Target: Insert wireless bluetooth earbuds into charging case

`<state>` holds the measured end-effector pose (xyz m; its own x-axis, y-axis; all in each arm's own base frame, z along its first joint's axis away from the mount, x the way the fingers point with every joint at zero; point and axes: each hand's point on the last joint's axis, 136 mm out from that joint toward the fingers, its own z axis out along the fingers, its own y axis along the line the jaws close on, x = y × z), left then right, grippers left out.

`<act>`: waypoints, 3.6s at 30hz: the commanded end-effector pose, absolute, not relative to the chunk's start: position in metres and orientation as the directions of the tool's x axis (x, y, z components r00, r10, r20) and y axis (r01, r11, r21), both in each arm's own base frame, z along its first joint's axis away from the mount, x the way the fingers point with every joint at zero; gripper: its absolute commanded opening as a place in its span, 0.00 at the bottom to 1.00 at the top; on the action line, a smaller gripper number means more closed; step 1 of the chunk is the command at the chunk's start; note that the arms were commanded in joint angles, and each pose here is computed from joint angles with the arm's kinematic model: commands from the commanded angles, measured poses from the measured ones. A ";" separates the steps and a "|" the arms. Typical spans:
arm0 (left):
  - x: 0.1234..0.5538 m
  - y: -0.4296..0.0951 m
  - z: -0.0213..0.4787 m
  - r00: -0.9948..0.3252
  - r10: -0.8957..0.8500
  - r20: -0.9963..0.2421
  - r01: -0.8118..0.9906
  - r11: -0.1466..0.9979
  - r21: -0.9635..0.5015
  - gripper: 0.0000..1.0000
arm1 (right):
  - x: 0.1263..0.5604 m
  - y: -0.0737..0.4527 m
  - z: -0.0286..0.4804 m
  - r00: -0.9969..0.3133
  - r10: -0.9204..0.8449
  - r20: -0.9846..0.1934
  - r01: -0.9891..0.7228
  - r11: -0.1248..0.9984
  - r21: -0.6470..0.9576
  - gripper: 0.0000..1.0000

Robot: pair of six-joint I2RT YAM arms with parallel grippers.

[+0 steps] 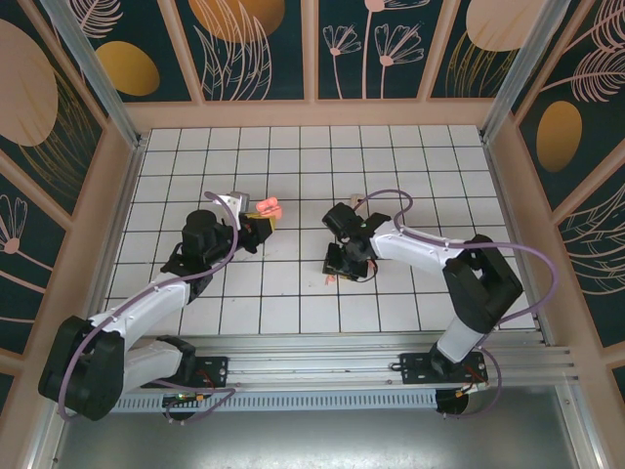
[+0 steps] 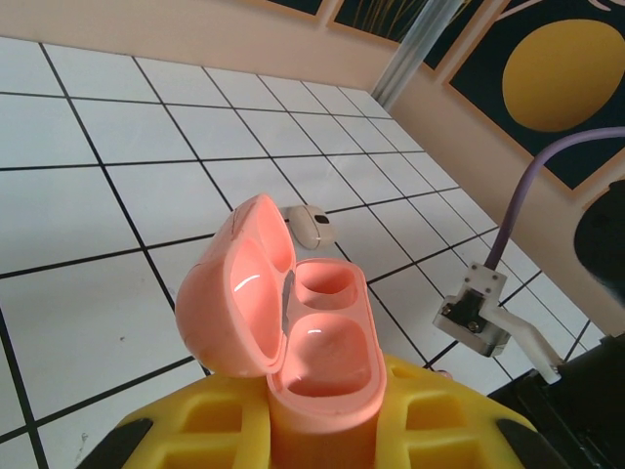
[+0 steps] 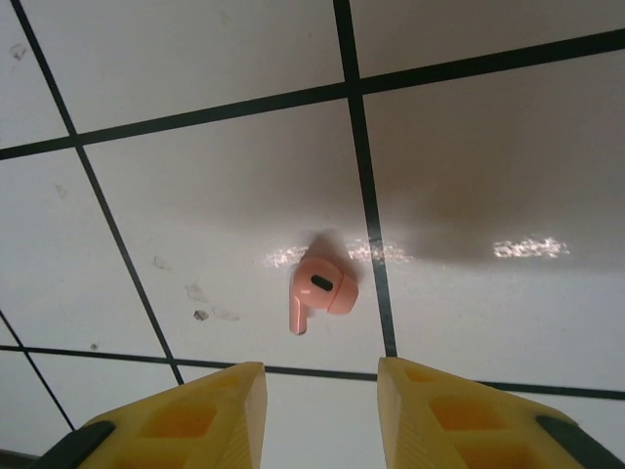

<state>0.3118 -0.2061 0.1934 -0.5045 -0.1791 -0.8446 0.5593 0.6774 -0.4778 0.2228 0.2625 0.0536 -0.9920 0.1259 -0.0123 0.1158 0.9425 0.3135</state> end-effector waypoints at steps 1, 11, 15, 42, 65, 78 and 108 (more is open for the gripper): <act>0.315 -0.209 0.209 -0.467 -0.180 -0.866 0.597 0.658 -0.459 0.11 | 0.222 0.267 0.046 -0.989 0.145 0.005 0.139 0.938 0.317 0.36; 0.314 -0.210 0.206 -0.474 -0.175 -0.863 0.598 0.656 -0.461 0.11 | 0.222 0.266 0.032 -0.991 0.132 0.024 0.133 0.947 0.293 0.35; 0.313 -0.209 0.205 -0.475 -0.176 -0.862 0.595 0.658 -0.462 0.11 | 0.222 0.269 0.029 -0.992 0.124 0.032 0.128 0.945 0.302 0.34; 0.311 -0.206 0.205 -0.474 -0.172 -0.863 0.587 0.669 -0.456 0.11 | 0.238 0.275 0.050 -0.998 0.062 -0.029 0.052 0.960 0.274 0.38; 0.311 -0.205 0.207 -0.469 -0.176 -0.865 0.586 0.672 -0.454 0.11 | 0.234 0.282 0.023 -0.999 0.029 0.042 0.039 0.964 0.261 0.35; 0.311 -0.205 0.208 -0.470 -0.176 -0.865 0.586 0.671 -0.454 0.11 | 0.231 0.282 0.013 -0.998 0.025 0.050 0.038 0.965 0.261 0.30; 0.297 -0.214 0.210 -0.408 -0.159 -0.899 0.684 0.599 -0.417 0.11 | 0.263 0.283 0.067 -0.930 0.252 -0.268 0.076 0.844 0.531 0.24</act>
<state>0.3014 -0.2113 0.2022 -0.4696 -0.1661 -0.8671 0.6233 0.6333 -0.4588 0.2436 0.2727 0.0461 -0.9697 0.1760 -0.1694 0.0849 0.8932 0.4416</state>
